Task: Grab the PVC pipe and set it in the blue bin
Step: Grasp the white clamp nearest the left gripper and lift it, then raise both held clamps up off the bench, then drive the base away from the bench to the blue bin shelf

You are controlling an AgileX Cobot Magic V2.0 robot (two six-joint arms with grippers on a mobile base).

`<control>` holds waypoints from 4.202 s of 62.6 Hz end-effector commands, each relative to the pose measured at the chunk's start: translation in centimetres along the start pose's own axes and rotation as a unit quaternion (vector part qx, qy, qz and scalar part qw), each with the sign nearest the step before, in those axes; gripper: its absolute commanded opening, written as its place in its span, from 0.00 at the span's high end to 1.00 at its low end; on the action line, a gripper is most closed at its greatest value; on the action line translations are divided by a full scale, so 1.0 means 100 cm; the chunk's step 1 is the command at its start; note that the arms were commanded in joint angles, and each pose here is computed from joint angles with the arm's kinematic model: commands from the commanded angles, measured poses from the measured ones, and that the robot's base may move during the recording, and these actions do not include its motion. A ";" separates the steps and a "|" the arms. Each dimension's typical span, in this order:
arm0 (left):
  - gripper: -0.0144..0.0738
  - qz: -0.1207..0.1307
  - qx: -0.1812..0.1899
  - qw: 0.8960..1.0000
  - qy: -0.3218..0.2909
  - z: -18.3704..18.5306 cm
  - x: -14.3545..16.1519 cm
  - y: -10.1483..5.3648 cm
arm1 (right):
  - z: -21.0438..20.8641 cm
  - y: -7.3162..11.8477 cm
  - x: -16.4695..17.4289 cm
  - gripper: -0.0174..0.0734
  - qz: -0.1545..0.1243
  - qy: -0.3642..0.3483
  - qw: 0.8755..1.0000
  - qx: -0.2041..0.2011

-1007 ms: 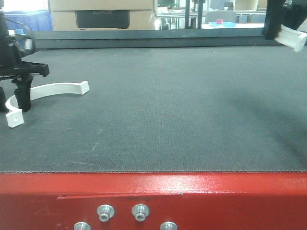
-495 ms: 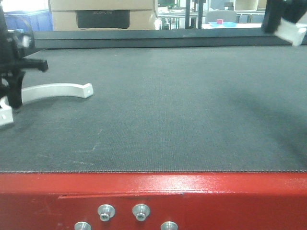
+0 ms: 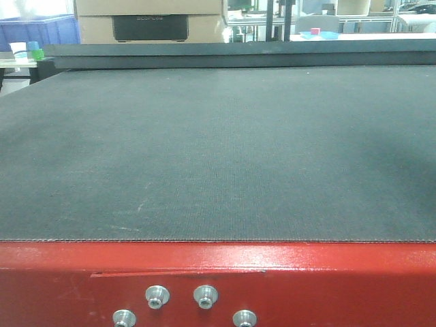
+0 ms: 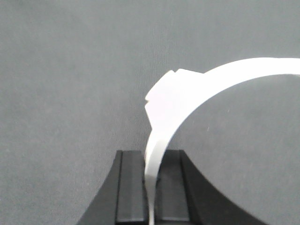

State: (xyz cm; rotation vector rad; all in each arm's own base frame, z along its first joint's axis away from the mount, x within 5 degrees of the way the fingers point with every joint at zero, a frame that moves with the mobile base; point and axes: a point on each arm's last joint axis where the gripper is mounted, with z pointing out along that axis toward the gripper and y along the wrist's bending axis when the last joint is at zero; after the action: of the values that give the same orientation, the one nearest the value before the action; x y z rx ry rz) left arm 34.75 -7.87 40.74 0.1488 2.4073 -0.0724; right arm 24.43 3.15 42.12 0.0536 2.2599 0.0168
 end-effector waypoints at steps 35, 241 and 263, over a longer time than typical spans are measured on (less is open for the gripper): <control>0.96 -0.018 0.091 0.947 -0.308 -0.071 0.102 -0.005 | -0.057 -0.020 0.112 0.99 0.026 -0.216 0.974 -0.069; 0.96 -0.021 0.102 0.898 -0.427 -0.142 0.167 0.011 | -0.093 -0.015 0.116 0.98 -0.032 -0.220 0.968 -0.120; 0.96 -0.021 0.102 0.898 -0.427 -0.142 0.167 0.011 | -0.093 -0.015 0.116 0.98 -0.032 -0.220 0.968 -0.120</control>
State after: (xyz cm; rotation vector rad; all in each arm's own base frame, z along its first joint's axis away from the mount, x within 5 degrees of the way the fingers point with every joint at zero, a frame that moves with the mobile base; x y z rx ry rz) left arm 13.38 -3.93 39.88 0.1262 1.5455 -0.3231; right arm 9.93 2.28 38.46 -0.1293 1.8436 0.2278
